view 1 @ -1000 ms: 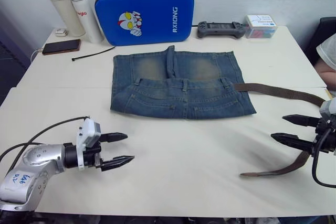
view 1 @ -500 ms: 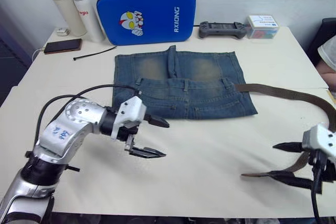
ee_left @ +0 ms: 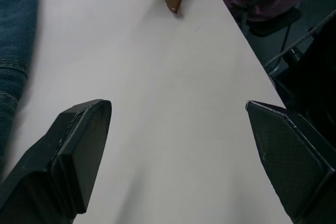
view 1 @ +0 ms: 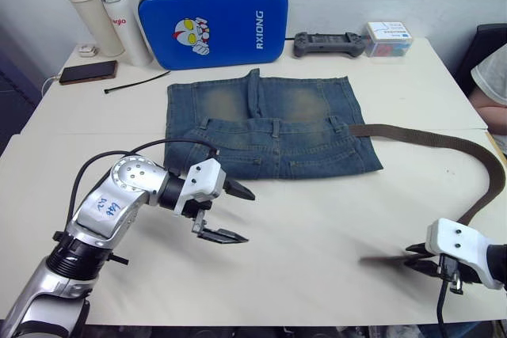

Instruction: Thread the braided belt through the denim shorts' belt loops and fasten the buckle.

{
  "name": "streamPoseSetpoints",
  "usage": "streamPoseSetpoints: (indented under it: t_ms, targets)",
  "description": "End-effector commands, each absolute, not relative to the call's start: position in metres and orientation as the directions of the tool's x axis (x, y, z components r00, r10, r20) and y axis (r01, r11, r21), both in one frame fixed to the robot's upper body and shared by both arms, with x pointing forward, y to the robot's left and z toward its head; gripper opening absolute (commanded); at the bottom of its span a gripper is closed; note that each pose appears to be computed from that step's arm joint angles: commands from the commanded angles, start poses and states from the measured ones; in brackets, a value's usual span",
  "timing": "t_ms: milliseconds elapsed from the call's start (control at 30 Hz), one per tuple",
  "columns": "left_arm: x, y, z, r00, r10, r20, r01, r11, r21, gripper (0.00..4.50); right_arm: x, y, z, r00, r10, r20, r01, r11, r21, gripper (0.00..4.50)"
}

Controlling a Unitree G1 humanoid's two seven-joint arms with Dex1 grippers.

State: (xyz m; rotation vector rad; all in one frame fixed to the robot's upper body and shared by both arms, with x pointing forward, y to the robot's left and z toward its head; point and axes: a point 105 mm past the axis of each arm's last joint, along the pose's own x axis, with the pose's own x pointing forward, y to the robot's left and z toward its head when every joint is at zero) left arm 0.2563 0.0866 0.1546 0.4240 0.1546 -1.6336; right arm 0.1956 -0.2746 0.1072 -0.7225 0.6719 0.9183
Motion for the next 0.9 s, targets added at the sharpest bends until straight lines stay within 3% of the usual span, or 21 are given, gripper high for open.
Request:
streamPoseSetpoints:
  t_ms: [33,167,300,500,733,833,900]
  targets:
    - [0.261,0.084,0.165,0.001,-0.969,-0.246,0.984,-0.043,0.172,4.50,0.204,-0.264,0.127,0.459,0.561,-0.689,-0.872,0.433,-0.228,0.07]
    - [0.260,0.075,0.165,0.007,-0.987,-0.162,0.989,-0.017,0.148,4.50,0.213,-0.247,0.161,0.438,0.701,-0.562,-0.878,0.469,-0.099,0.07]
    - [0.261,0.053,0.172,0.016,-1.000,-0.026,0.994,0.013,0.105,4.50,0.218,-0.215,0.193,0.360,0.833,-0.421,-0.914,0.406,0.022,0.07]
    - [0.267,0.017,0.182,0.005,-0.996,0.092,0.998,0.010,0.059,4.50,0.224,-0.185,0.199,0.307,0.873,-0.379,-0.936,0.349,0.046,0.07]
    - [0.259,-0.011,0.176,-0.079,-0.990,0.115,0.997,-0.079,0.007,4.50,0.230,-0.178,0.195,0.337,0.872,-0.354,-0.929,0.369,0.024,0.07]
    - [0.266,-0.023,0.182,-0.063,-0.984,0.165,0.997,-0.068,-0.021,3.65,0.231,-0.177,0.193,0.360,0.870,-0.337,-0.920,0.391,0.024,0.00]
    - [0.269,-0.027,0.191,-0.073,-0.974,0.217,0.995,-0.085,-0.043,2.81,0.232,-0.179,0.191,0.382,0.862,-0.333,-0.911,0.412,0.020,0.00]
